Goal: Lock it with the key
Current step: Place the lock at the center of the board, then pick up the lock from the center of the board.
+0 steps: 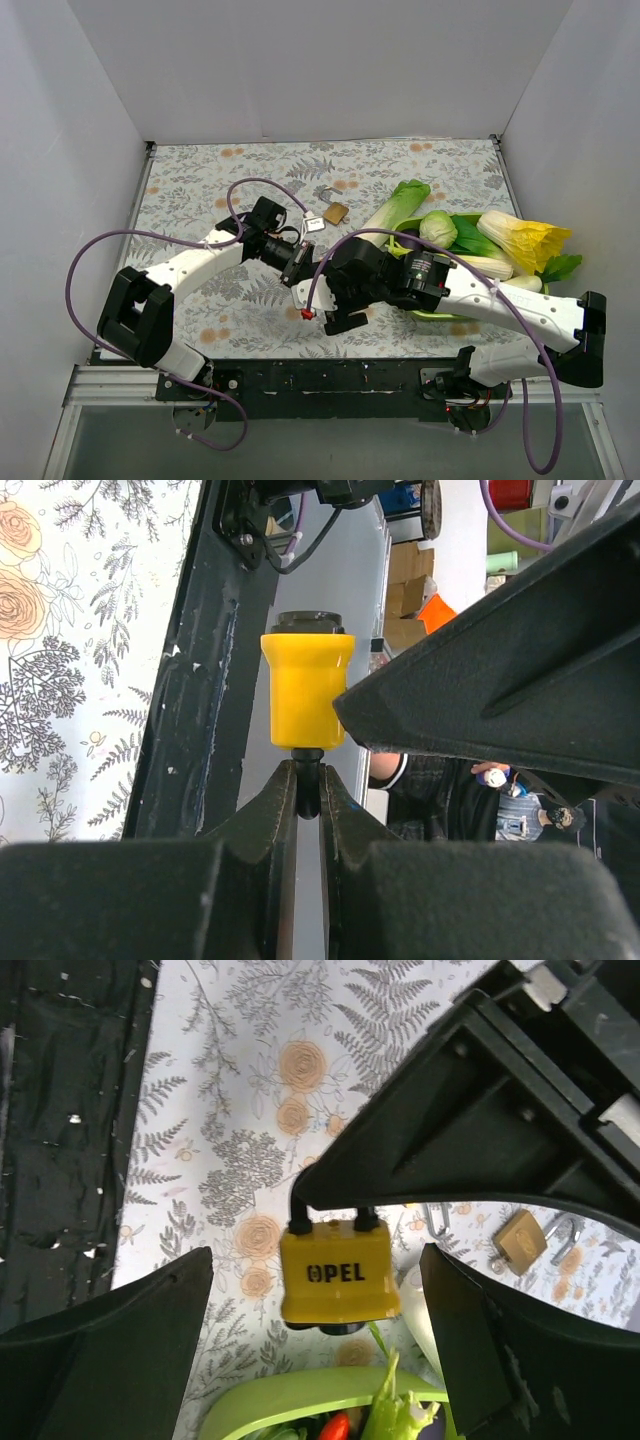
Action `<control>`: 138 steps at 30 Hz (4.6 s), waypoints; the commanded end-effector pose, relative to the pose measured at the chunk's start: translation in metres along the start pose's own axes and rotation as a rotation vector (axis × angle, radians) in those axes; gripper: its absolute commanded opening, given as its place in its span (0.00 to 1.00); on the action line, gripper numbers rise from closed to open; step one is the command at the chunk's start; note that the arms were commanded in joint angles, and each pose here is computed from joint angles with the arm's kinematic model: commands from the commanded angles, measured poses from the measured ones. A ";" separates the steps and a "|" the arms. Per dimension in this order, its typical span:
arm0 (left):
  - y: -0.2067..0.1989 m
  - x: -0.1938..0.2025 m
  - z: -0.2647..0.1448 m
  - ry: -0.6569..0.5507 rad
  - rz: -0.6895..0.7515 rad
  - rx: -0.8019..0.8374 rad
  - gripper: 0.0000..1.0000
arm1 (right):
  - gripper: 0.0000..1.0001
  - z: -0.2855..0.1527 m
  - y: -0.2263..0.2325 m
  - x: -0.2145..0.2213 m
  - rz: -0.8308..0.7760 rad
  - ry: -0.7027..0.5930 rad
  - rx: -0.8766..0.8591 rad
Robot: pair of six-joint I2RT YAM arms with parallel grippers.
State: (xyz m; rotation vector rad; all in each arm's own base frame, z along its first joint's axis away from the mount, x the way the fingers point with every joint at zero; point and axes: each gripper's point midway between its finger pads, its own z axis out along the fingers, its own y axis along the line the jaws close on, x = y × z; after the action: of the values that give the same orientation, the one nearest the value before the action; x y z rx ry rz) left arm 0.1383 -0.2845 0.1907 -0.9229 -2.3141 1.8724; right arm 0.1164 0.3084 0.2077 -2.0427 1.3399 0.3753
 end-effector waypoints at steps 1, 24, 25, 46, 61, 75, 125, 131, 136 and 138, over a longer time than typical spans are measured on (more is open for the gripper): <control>-0.026 0.003 -0.004 -0.002 0.053 0.086 0.00 | 0.92 0.005 -0.012 -0.001 -0.037 0.000 0.055; -0.026 0.012 -0.007 -0.023 0.039 0.081 0.00 | 0.13 0.029 -0.011 0.006 -0.033 0.024 0.036; -0.025 0.010 -0.011 -0.038 0.034 0.075 0.11 | 0.05 0.028 -0.015 0.010 -0.018 0.045 0.058; 0.034 -0.106 -0.261 -1.121 0.060 -0.845 0.98 | 0.01 0.077 -0.085 0.053 1.268 0.097 0.293; 0.032 -0.108 -0.283 -1.216 0.087 -0.937 0.98 | 0.01 0.142 -0.045 0.104 1.652 0.283 0.358; 0.045 -0.113 -0.282 -1.190 0.085 -0.934 0.98 | 0.14 0.161 -0.034 0.134 1.655 0.383 0.408; 0.153 -0.085 -0.162 0.193 1.139 -0.484 0.98 | 0.98 0.011 -0.149 0.072 1.136 -0.227 0.304; 0.183 -0.084 -0.123 0.302 1.216 -0.393 0.96 | 0.98 -0.015 -0.143 0.076 1.202 -0.378 0.164; 0.199 -0.079 -0.106 0.388 1.240 -0.342 0.92 | 0.98 -0.028 -0.138 0.073 1.207 -0.435 0.126; 0.205 -0.074 -0.099 0.419 1.246 -0.323 0.90 | 0.98 -0.031 -0.134 0.072 1.209 -0.449 0.112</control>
State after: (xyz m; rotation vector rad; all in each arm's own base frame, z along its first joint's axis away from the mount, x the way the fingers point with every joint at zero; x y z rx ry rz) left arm 0.3211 -0.2032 0.0579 -2.7486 -1.9971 1.2149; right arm 0.2817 0.2653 0.2125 -0.6781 2.1739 0.9985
